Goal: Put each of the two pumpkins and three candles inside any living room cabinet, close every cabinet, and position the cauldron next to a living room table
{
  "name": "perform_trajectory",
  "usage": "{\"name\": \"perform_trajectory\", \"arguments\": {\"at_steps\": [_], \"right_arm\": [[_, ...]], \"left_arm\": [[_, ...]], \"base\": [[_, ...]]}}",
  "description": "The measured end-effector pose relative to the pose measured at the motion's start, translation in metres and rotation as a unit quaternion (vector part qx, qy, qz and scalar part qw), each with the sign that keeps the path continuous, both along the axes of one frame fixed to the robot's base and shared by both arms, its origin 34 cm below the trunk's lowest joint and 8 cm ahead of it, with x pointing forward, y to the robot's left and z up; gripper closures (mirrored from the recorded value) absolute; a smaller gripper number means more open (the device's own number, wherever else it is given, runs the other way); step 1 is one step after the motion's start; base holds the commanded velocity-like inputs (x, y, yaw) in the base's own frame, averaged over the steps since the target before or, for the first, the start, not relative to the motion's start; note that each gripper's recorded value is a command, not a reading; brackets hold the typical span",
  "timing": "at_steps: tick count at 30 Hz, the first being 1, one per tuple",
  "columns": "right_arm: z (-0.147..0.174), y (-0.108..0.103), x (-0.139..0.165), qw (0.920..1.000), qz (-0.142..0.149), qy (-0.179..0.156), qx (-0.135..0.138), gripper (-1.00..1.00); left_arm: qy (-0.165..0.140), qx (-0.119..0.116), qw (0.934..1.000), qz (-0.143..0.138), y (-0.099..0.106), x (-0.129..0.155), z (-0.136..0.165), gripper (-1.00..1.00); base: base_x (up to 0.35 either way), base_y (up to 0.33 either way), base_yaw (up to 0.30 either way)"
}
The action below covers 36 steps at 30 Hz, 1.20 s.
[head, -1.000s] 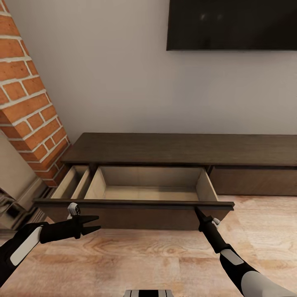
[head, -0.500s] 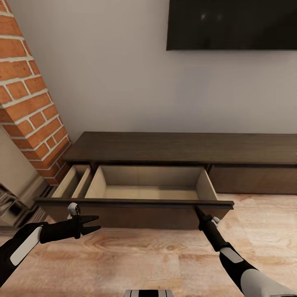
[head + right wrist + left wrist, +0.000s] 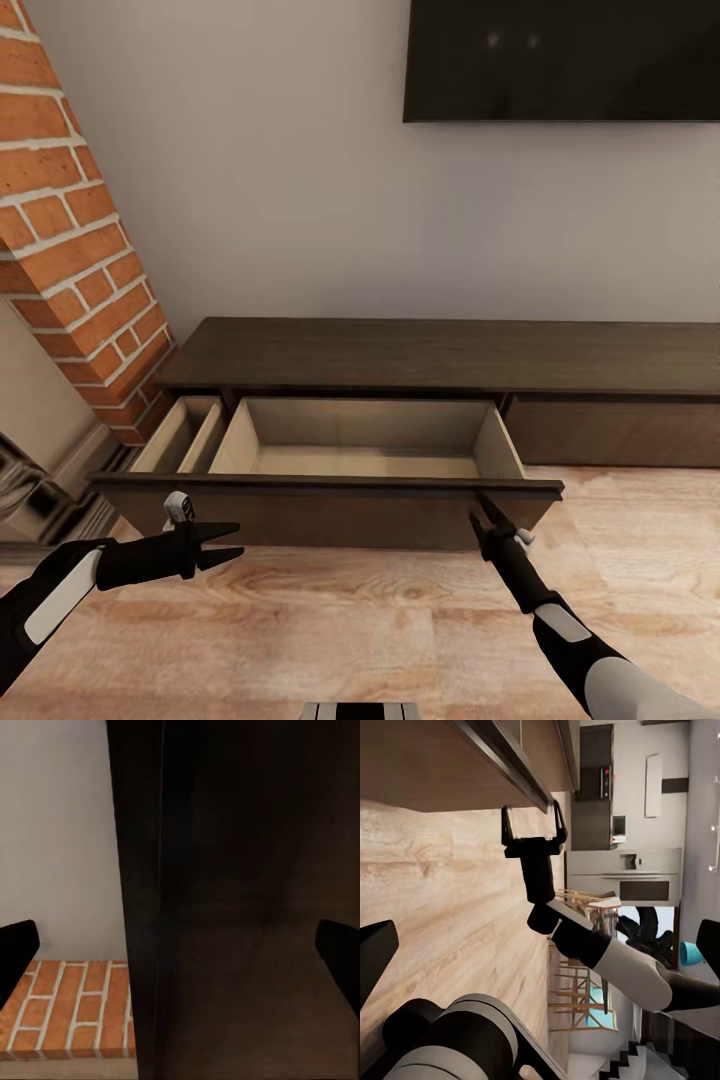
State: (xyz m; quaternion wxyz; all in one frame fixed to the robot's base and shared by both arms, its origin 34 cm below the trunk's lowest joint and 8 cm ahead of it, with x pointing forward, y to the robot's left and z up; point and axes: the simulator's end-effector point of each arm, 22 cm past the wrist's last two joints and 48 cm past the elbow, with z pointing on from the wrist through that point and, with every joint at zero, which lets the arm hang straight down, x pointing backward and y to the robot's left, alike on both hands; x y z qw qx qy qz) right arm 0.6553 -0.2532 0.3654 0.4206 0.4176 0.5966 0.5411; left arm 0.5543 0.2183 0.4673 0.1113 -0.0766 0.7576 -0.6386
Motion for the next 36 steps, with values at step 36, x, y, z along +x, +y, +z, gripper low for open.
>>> {"name": "perform_trajectory", "arguments": {"at_steps": [36], "right_arm": [[-0.015, -0.006, -0.002, 0.9992, 0.008, 0.038, -0.006, -1.0]], "left_arm": [[-0.001, 0.0, 1.0, 0.0, 0.0, 0.0, 0.001, -1.0]], "base": [[-0.198, 0.004, 0.0]]}}
